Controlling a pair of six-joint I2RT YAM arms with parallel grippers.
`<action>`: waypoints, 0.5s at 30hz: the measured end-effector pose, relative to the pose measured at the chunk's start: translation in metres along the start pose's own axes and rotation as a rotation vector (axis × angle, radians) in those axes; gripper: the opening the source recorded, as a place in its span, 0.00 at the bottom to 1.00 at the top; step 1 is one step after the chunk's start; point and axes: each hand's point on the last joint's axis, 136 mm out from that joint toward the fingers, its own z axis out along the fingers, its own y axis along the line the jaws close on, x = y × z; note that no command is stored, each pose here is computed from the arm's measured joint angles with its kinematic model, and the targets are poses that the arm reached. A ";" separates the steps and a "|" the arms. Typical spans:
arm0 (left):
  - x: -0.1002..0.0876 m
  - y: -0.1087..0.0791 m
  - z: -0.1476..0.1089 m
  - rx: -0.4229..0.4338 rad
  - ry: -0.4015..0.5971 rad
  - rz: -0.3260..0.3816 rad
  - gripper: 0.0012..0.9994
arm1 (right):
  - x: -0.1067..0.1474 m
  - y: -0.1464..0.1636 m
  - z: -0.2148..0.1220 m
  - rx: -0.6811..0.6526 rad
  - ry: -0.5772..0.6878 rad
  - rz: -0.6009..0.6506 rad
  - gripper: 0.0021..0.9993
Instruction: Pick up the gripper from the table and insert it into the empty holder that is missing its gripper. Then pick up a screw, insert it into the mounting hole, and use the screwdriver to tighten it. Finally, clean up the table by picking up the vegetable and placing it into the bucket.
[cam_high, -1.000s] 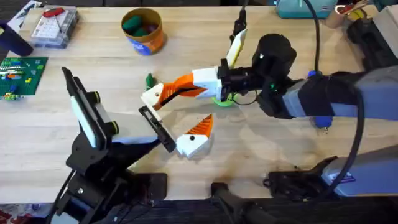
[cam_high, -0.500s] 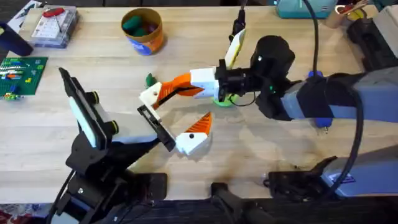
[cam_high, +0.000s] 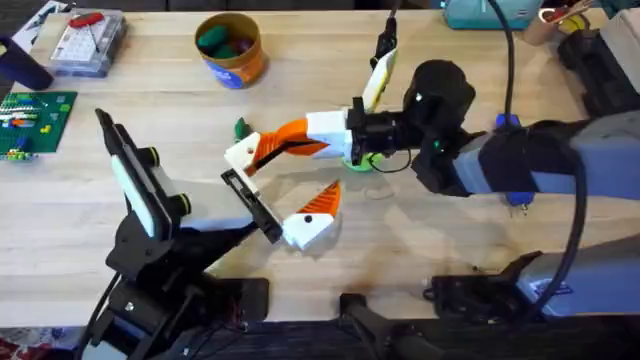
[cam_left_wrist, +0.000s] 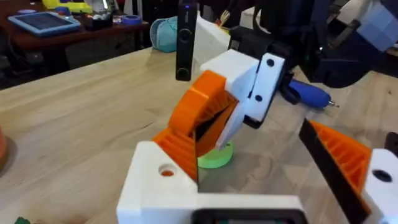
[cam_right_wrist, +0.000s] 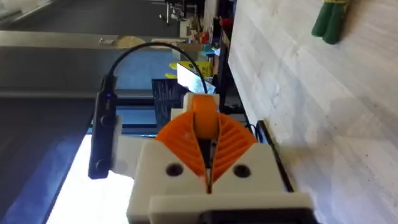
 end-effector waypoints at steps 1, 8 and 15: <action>0.000 0.000 0.000 0.000 0.000 0.000 0.99 | 0.000 0.000 0.000 0.000 0.000 0.000 0.00; 0.000 -0.001 0.000 0.005 0.001 -0.002 0.99 | 0.002 -0.002 -0.001 0.002 -0.003 0.002 0.00; 0.000 -0.003 0.000 0.015 0.001 -0.004 0.99 | 0.004 -0.002 -0.003 0.001 -0.013 -0.002 0.00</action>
